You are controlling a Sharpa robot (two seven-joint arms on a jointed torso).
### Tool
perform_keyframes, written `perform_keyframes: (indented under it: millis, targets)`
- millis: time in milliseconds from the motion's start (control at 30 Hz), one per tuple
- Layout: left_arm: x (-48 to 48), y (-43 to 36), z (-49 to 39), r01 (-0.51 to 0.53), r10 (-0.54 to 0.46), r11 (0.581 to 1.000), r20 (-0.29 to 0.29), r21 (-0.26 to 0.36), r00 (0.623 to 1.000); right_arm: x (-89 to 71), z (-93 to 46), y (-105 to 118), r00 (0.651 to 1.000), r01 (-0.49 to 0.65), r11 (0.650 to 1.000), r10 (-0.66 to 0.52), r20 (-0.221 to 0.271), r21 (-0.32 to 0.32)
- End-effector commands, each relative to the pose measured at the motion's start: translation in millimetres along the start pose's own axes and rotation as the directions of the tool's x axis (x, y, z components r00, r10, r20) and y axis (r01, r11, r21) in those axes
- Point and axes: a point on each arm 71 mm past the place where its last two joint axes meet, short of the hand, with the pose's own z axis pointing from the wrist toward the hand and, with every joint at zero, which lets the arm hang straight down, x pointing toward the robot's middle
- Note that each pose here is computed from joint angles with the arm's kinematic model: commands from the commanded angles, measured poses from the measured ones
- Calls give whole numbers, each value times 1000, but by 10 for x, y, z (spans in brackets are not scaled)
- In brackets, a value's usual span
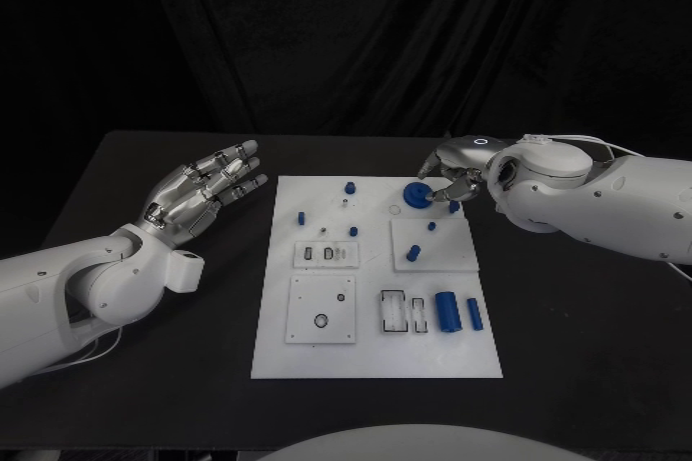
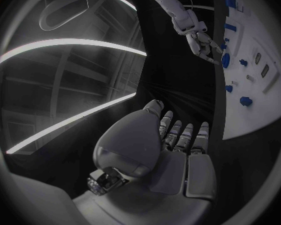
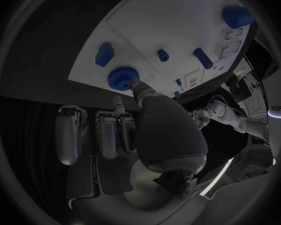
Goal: Assemble the parts on the task board
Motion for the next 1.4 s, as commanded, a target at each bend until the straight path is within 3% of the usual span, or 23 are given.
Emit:
perform_keyframes:
  millis: [33,867,1400]
  targets:
    - [12,-29,0,11,-10,999,-12,49,1000,19,14,-27,1000,2,1000,-2,-5,31]
    - [11,-7,10,16,-15,999,-19,39,1000,185,127,45,1000,0,1000,1,-27,16]
    - [-3,1,-2,17,-16,999,-18,29,1000,179,98,94,1000,-14,1000,14,7,-12]
